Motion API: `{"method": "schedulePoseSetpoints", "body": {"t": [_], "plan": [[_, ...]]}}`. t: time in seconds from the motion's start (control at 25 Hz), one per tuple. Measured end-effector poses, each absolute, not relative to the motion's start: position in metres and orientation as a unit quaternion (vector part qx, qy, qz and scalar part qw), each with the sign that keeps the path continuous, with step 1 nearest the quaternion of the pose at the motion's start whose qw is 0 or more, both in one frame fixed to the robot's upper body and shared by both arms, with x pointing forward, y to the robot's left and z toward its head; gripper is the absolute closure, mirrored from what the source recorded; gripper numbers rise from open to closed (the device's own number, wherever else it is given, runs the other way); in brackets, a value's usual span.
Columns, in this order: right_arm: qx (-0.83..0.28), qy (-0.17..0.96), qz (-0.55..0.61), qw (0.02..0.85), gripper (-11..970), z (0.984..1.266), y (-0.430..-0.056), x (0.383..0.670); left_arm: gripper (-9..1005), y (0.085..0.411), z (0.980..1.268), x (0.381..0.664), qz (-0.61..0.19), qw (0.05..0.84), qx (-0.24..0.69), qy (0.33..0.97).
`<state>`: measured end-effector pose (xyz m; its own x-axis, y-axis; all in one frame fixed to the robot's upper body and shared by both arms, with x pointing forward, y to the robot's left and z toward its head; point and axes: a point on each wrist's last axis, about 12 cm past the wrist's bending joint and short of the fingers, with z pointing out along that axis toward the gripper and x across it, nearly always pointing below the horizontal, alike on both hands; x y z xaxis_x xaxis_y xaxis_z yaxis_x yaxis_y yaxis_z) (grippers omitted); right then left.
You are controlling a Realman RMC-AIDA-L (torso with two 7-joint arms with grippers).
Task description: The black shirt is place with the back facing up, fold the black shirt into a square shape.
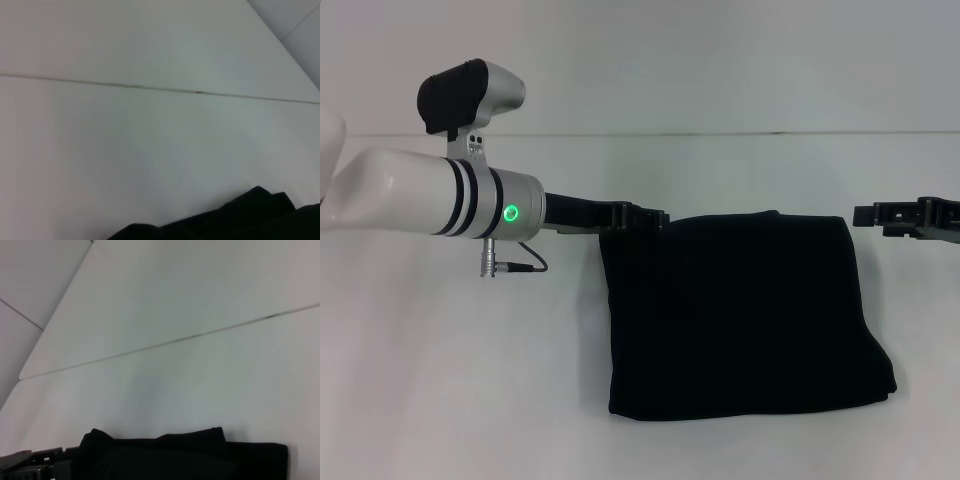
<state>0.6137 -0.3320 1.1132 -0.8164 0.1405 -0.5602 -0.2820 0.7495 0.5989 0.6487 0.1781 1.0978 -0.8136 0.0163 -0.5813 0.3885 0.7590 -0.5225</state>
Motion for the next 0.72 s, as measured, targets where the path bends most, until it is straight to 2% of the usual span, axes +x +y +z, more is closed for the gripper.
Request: {"method": "schedulePoseSetpoints", "body": {"t": [0.32,0.52,0.6,0.64,0.72], "plan": [[-0.041,0.887,0.345,0.306,233,1.112,-0.3342,0.6136,140,0.1776,1.095,0.6466,-0.33,0.286,0.108,0.893],[-0.039,0.888,0.343,0.304,234,1.1095,-0.3361,0.6115,386,0.1737,1.0925,0.6445,-0.336,0.285,0.102,0.892],[-0.038,0.888,0.343,0.304,234,1.109,-0.3366,0.6109,530,0.1737,1.0921,0.6444,-0.337,0.286,0.098,0.892],[-0.038,0.888,0.342,0.304,247,1.1086,-0.3369,0.6106,602,0.1738,1.0916,0.6444,-0.337,0.286,0.095,0.892],[-0.039,0.888,0.342,0.304,274,1.108,-0.3373,0.61,685,0.173,1.0895,0.6437,-0.337,0.287,0.089,0.893]]}}
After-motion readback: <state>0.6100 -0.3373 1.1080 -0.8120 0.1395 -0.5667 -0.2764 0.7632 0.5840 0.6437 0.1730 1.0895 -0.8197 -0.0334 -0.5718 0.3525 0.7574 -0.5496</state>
